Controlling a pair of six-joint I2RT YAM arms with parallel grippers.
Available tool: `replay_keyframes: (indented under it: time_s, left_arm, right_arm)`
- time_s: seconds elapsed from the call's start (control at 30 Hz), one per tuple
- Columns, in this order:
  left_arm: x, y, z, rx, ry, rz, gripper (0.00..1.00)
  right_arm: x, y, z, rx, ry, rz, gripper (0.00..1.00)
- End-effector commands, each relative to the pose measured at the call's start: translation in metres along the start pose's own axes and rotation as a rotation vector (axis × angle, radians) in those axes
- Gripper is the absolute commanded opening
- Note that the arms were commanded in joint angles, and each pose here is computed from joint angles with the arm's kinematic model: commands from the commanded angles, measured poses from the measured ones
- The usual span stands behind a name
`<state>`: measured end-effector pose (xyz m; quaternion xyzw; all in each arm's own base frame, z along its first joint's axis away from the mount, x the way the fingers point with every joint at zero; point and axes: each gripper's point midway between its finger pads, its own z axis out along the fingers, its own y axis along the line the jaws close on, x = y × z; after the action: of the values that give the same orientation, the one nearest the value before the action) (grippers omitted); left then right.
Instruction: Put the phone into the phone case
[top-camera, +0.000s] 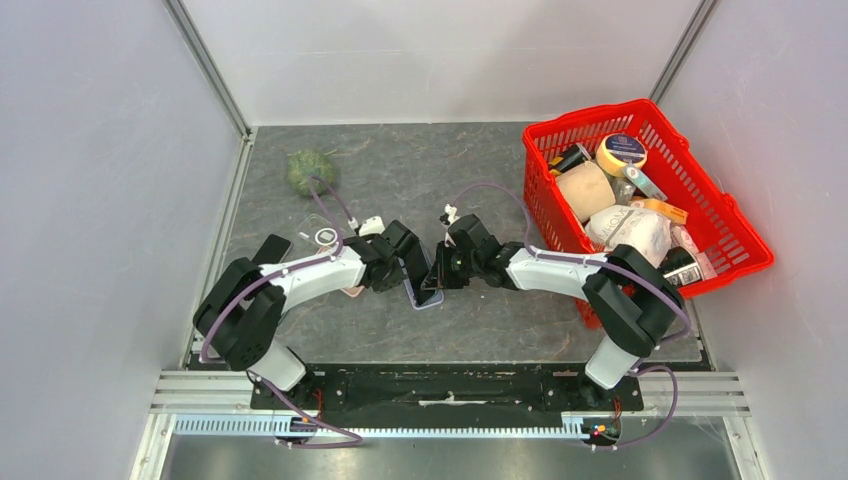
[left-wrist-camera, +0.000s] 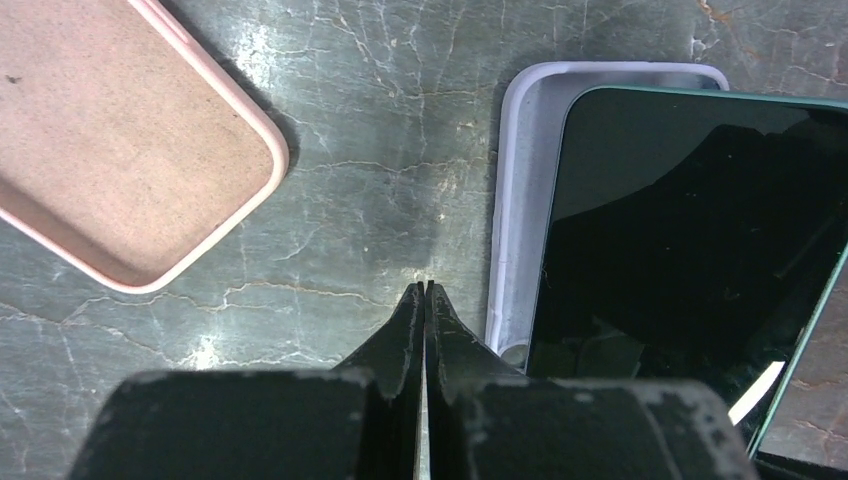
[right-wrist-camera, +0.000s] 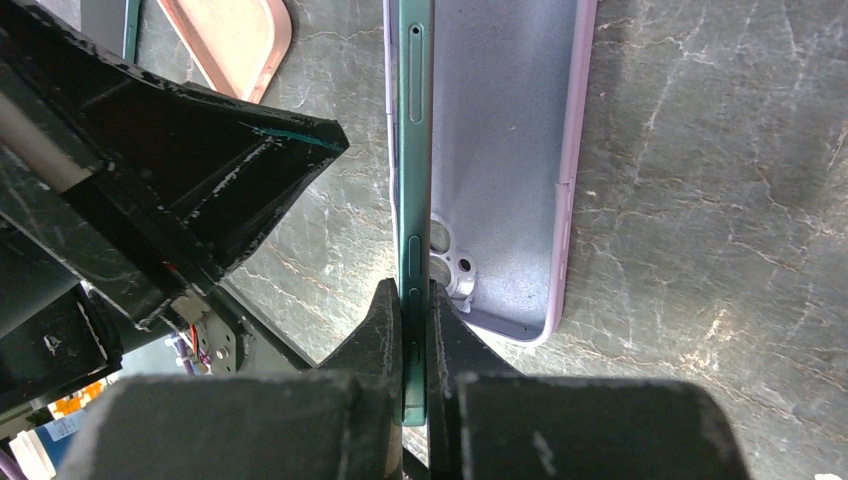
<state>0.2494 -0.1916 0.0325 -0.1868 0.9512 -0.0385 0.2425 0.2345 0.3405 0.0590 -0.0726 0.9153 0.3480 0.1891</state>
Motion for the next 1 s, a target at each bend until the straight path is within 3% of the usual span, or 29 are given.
replay_keyframes:
  time_s: [0.0,0.5,0.57,0.7,0.97]
  left_arm:
    - [0.001,-0.006,0.011,0.017,-0.007,0.025,0.02]
    - [-0.001,-0.017,0.026,0.009,-0.013,0.04,0.02]
    - [-0.003,-0.021,0.029,0.005,-0.013,0.044,0.02]
    - [-0.007,-0.026,0.031,0.007,-0.015,0.045,0.02]
    - [-0.01,-0.022,0.029,-0.001,-0.024,0.043,0.02]
  right_arm:
    - [-0.014,0.016,0.003,-0.07,-0.054,-0.026,0.0]
    - [0.002,0.004,0.017,-0.065,-0.003,-0.005,0.0]
    - [0.005,0.002,0.016,-0.058,0.007,-0.004,0.08]
    - [0.007,-0.004,0.011,-0.012,0.023,-0.017,0.34]
    - [-0.002,0.001,-0.005,0.033,0.028,-0.049,0.53]
